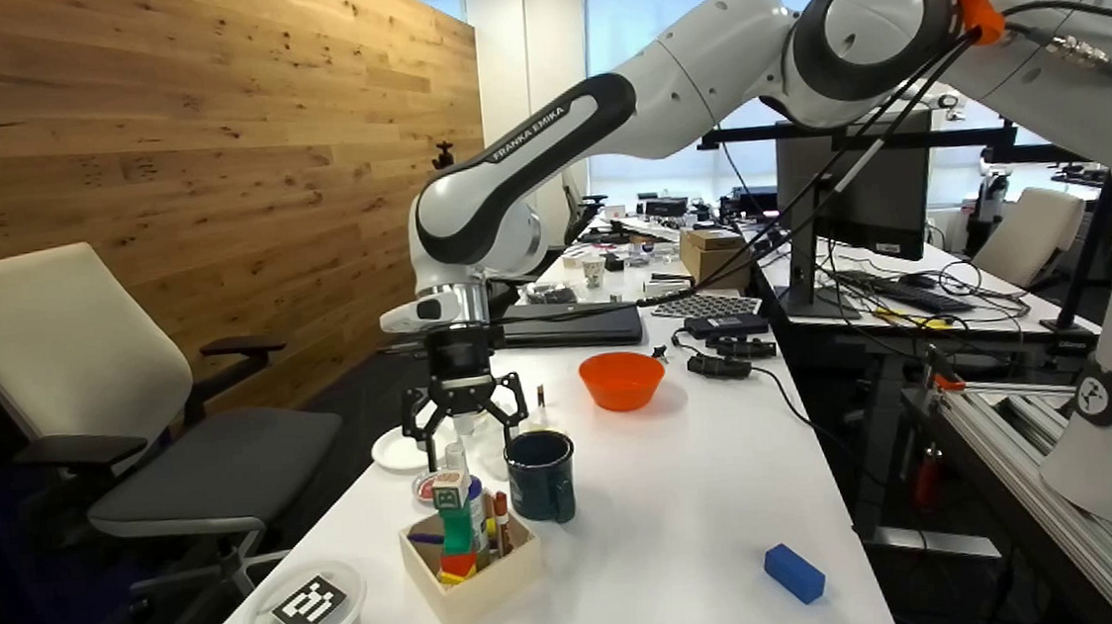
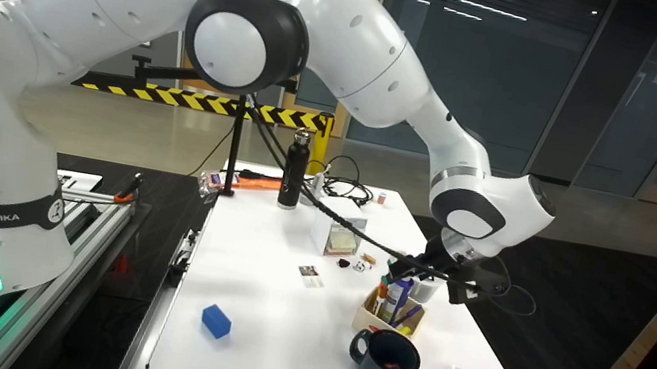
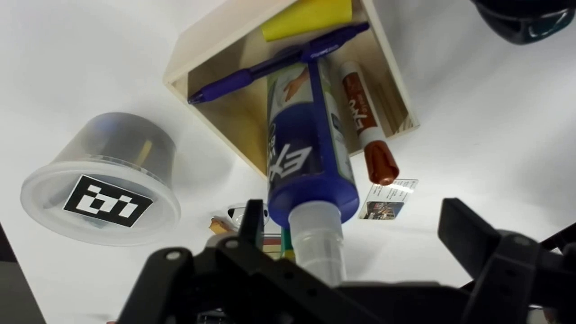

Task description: Remove the blue bottle from the box and place it on the right side of the table.

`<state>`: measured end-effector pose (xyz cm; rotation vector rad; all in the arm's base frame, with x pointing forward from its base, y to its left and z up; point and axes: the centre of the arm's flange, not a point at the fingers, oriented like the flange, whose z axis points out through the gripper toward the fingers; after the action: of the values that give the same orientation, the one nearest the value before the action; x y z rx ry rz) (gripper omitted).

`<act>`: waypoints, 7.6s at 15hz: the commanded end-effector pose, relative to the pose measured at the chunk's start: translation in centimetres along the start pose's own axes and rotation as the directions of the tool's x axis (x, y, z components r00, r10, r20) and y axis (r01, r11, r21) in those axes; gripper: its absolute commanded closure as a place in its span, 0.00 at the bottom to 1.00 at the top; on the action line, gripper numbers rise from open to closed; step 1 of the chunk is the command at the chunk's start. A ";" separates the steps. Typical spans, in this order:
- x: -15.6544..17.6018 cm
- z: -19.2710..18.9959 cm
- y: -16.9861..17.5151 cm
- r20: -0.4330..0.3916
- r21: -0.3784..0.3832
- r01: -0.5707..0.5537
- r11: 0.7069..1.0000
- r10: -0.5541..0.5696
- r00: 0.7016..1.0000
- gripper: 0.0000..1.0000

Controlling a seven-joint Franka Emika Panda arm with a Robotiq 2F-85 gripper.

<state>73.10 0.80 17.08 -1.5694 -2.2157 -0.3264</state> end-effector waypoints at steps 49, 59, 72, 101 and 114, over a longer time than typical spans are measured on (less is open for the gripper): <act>-0.8 3.6 3.3 -0.025 0.022 0.013 1.000 -0.012 1.000 0.69; -2.2 2.5 2.7 0.005 0.006 -0.030 1.000 0.030 1.000 0.69; -1.5 0.3 2.6 0.026 -0.013 -0.036 0.999 0.037 0.999 0.69; 1.7 -11.2 0.8 0.074 -0.164 -0.269 0.949 0.284 0.956 0.69; -5.3 -14.0 -0.5 -0.073 -0.282 -0.389 0.877 0.385 0.920 0.69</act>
<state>77.36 -8.63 27.09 -2.0831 -1.9259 -0.4637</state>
